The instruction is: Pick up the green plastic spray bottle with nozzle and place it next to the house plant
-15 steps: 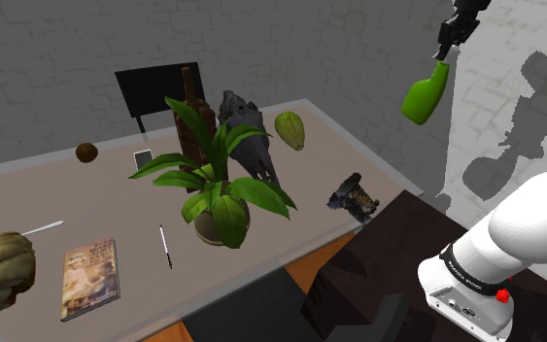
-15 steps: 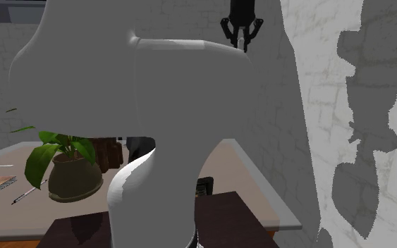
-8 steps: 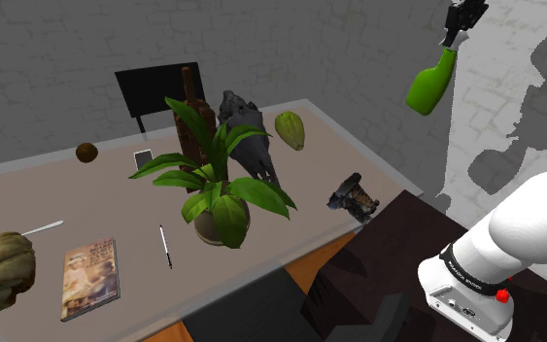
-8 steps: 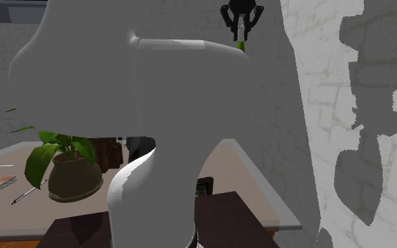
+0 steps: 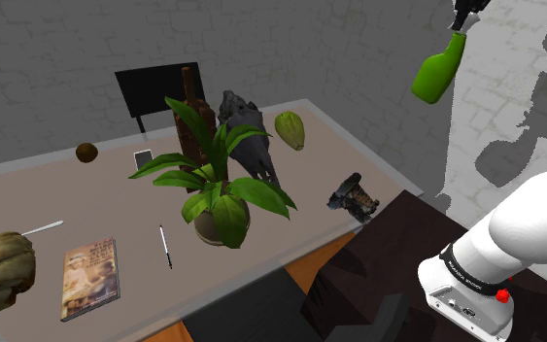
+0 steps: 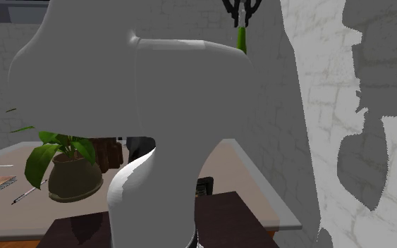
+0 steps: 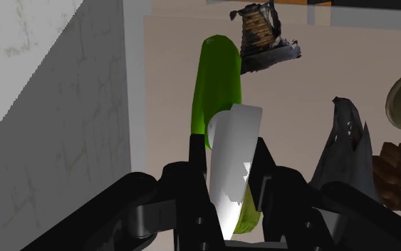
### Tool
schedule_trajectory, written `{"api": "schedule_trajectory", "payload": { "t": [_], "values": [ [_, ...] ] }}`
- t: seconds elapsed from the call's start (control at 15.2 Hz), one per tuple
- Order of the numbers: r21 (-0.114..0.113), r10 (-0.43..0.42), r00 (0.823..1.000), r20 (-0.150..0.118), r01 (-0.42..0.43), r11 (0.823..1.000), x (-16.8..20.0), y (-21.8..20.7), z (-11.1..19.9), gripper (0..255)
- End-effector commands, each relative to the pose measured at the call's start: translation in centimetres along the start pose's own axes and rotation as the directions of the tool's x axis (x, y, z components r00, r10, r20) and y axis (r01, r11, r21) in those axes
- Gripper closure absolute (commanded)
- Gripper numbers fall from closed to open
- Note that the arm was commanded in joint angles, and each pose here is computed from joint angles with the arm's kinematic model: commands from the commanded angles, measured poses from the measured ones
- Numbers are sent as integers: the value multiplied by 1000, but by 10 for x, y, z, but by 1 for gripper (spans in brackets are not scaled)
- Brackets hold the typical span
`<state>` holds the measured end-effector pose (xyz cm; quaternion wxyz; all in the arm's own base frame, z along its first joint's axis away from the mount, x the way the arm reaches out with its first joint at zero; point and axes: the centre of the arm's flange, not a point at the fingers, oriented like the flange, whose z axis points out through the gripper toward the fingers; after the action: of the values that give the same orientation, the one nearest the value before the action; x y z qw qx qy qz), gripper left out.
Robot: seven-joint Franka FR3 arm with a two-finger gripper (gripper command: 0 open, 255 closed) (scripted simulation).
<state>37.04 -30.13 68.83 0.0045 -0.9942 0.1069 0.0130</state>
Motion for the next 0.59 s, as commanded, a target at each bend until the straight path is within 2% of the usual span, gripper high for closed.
{"api": "schedule_trajectory", "payload": {
  "t": [0.0, 0.53],
  "values": [
    [0, 0, 1000, 0, 0, 1000, 0, 0, -11, 255],
    [0, 0, 1000, 0, 0, 1000, -1, 0, -53, 255]
  ]
}}
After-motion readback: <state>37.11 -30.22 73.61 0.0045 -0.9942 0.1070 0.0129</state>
